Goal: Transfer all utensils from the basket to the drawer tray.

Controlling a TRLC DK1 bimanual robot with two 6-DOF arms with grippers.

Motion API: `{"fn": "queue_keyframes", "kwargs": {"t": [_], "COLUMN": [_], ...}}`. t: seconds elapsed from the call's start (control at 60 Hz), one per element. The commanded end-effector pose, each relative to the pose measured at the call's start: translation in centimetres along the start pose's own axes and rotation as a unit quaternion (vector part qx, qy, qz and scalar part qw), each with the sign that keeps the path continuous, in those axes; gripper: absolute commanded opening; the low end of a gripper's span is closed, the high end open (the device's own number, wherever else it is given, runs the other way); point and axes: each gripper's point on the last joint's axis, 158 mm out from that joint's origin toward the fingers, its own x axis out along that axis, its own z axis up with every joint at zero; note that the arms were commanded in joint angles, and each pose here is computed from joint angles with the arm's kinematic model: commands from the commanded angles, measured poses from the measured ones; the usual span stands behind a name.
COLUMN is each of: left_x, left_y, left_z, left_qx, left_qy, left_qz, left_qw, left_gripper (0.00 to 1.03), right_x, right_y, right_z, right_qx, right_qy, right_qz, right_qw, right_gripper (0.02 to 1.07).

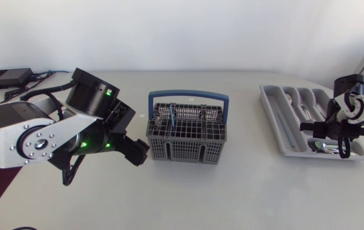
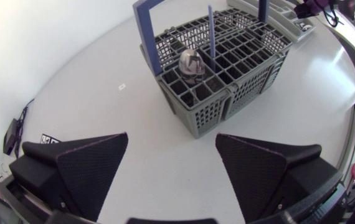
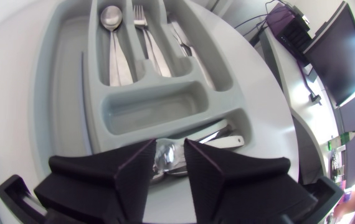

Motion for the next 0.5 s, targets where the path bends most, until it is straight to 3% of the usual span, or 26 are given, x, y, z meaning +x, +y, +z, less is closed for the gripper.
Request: {"fn": "queue_keyframes", "kwargs": {"t": [0.0, 0.167, 0.317, 0.483], "left_x": [-0.2, -0.1, 0.0, 0.1], "left_y": [-0.2, -0.2, -0.2, -0.2], "left_z": [0.1, 0.0, 0.0, 0.0], "left_qx": [0.007, 0.007, 0.006, 0.007], "left_qy": [-0.001, 0.000, 0.001, 0.003], "left_qz": [0.000, 0.000, 0.000, -0.001], "left_qw": [1.000, 1.000, 1.000, 1.000], "left_gripper": [0.99, 0.99, 0.99, 0.99], "right_x": [-0.3, -3.2, -10.4, -17.7], "right_y": [0.9, 2.0, 6.9, 13.3], "right_z": [-1.4, -0.7, -0.2, -1.7], "right_qx": [-0.025, -0.028, -0.038, -0.057], "right_qy": [0.008, -0.013, -0.054, -0.046], "right_qz": [0.004, 0.031, 0.139, 0.255], "right_qw": [1.000, 0.999, 0.988, 0.964], "right_gripper": [0.77, 0.80, 0.80, 0.80]}}
